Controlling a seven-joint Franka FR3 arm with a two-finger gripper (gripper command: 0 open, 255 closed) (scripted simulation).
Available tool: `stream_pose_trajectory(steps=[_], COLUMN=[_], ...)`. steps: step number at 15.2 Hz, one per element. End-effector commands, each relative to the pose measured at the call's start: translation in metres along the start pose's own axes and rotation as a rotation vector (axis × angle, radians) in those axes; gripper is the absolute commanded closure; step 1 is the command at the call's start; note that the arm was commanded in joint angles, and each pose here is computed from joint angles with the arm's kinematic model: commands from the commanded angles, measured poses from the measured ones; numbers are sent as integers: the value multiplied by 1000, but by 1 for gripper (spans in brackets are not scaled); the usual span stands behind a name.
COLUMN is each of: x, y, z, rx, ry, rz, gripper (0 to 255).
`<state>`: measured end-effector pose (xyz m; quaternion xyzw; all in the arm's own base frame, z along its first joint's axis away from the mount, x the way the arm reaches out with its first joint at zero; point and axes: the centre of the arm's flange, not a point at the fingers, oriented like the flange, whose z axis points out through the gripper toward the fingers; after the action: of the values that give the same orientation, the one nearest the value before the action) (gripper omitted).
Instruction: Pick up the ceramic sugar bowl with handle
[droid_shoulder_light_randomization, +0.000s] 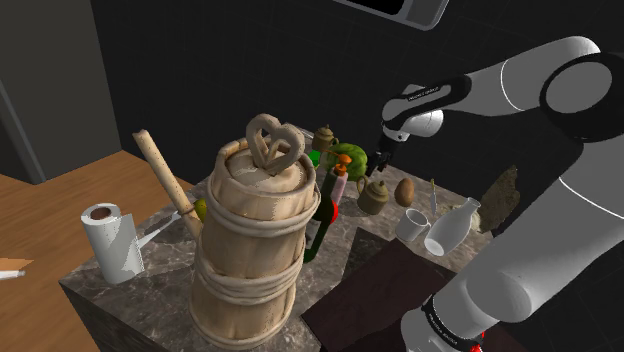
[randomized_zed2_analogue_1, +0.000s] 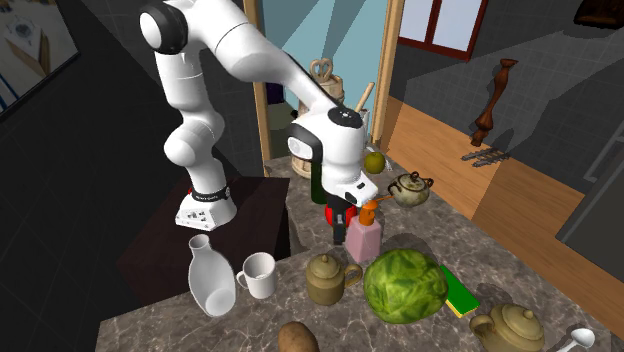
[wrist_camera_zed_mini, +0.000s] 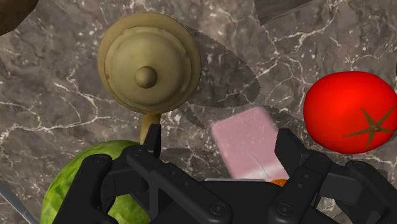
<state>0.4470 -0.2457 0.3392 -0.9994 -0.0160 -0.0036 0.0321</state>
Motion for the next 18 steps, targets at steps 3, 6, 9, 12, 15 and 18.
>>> stream_pose_trajectory(steps=[3,6,9,12,15,18], x=[27,43,43,42,42,43], y=[37,60,61,62,62,62], z=[30,48,64,80,88,88], rx=[-12,-18,-18,-18,-18,-18], ry=[9,14,14,14,14,14], rz=[-17,-27,-27,-27,-27,-27], gripper=[0,0,0,0,0,255])
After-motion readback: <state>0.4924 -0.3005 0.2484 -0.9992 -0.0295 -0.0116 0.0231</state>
